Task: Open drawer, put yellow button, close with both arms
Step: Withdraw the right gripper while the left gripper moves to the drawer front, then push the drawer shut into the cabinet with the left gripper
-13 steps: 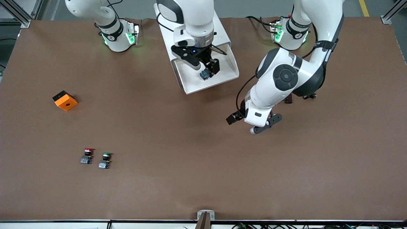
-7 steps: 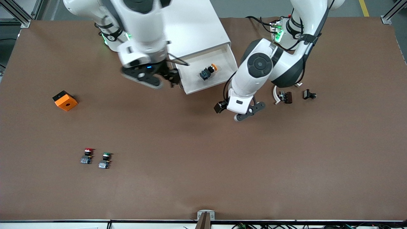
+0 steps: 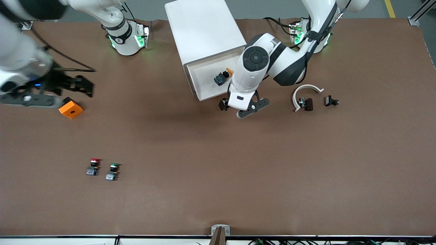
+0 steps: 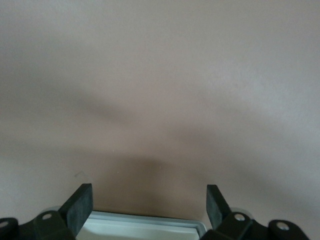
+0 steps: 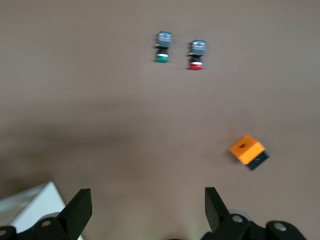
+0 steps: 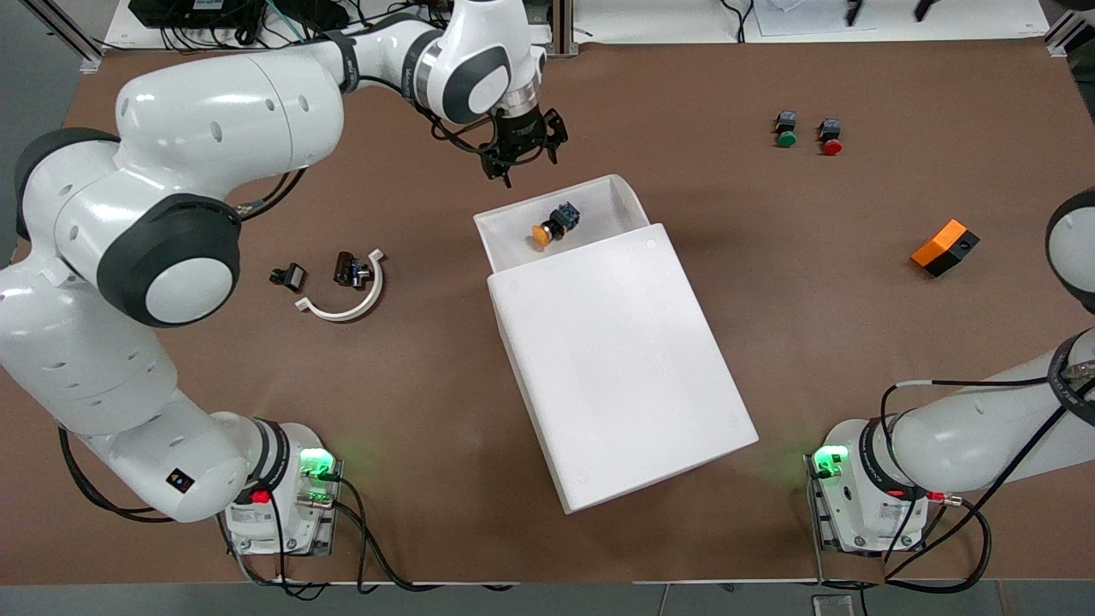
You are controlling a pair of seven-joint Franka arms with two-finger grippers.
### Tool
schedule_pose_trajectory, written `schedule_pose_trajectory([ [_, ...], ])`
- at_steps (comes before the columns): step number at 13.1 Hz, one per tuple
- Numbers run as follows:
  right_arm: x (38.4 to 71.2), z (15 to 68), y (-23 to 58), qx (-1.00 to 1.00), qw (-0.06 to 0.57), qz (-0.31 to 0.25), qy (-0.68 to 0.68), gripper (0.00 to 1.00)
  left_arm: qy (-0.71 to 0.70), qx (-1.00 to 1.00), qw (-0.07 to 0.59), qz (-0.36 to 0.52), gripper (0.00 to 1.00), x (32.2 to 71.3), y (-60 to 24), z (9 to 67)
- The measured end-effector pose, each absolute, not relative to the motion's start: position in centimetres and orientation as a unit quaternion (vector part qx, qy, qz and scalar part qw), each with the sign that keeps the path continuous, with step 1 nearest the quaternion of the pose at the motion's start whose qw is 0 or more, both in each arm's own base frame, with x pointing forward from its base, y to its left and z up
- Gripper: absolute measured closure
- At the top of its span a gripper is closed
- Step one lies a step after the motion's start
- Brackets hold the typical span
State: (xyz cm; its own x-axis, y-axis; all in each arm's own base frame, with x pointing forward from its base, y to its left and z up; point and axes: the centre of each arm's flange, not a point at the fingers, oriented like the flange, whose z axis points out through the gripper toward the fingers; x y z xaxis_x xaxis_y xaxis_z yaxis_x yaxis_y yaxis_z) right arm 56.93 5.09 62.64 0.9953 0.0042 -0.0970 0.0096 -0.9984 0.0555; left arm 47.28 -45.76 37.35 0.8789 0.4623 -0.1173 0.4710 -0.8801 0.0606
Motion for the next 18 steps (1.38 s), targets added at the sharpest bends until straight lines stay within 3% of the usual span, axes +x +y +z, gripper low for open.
schedule_pose_trajectory([
  [4,56.8,62.7,-5.1,0.998,0.018,-0.053,-0.009,0.0,0.223,0.973,0.039,-0.051,0.0,44.3,-48.6,37.2],
  [15,58.7,58.0,-8.5,0.996,-0.01,-0.08,-0.036,0.0,0.156,0.983,-0.007,-0.092,0.0,34.4,-54.3,35.9],
  [18,58.7,58.1,-8.1,0.996,-0.01,-0.081,-0.033,0.0,0.155,0.983,-0.008,-0.097,0.0,33.5,-54.8,35.6],
])
